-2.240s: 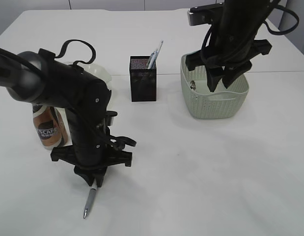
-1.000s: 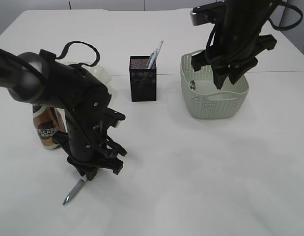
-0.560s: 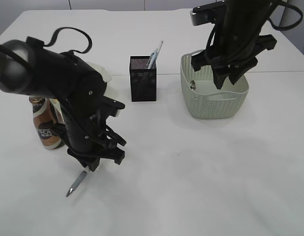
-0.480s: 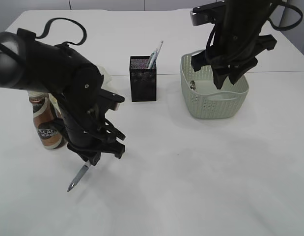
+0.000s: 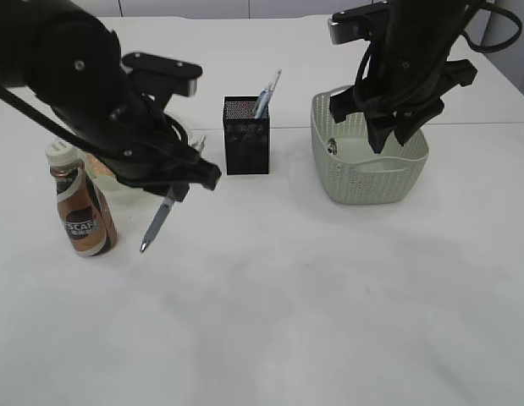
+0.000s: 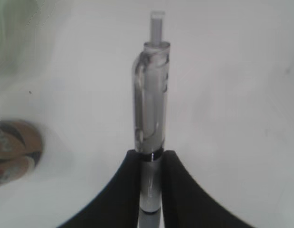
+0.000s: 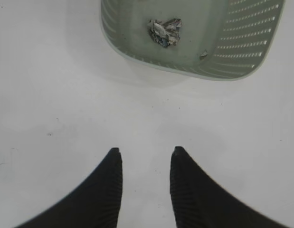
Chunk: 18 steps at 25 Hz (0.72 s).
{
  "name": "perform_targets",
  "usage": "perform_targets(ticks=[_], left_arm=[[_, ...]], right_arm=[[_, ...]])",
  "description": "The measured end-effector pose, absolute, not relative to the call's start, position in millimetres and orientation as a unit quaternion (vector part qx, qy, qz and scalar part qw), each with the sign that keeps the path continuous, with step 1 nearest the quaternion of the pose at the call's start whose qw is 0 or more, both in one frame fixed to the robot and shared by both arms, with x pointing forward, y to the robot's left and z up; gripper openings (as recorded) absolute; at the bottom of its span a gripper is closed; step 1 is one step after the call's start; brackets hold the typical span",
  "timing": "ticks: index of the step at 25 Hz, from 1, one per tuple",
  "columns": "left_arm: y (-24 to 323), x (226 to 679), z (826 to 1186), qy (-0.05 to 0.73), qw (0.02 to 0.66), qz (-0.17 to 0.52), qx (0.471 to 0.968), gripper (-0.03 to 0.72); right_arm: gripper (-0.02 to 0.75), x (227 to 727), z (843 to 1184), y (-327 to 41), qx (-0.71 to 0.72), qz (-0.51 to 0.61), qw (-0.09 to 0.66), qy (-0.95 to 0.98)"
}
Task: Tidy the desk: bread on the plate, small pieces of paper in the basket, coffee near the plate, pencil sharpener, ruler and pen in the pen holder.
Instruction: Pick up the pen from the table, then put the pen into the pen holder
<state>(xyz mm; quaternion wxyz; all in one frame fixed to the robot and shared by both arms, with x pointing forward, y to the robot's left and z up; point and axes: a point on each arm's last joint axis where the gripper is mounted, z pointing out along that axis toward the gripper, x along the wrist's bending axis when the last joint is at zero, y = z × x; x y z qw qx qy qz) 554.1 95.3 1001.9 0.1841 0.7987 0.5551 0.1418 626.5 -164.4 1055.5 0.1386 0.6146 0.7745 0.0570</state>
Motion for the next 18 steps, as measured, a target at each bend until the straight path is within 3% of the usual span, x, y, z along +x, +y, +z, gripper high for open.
perform_targets(ticks=[8,18], left_arm=[[97.2,553.0,1051.6,0.502,0.307,0.21,0.781,0.062],[88.3,552.9,1037.2,0.406,0.453,0.24,0.757,0.063]], right_arm=[[0.284,626.5,1055.5,-164.4,0.615,0.057,0.139,0.774],[0.284,626.5,1055.5,-164.4,0.615,0.057,0.139,0.774]])
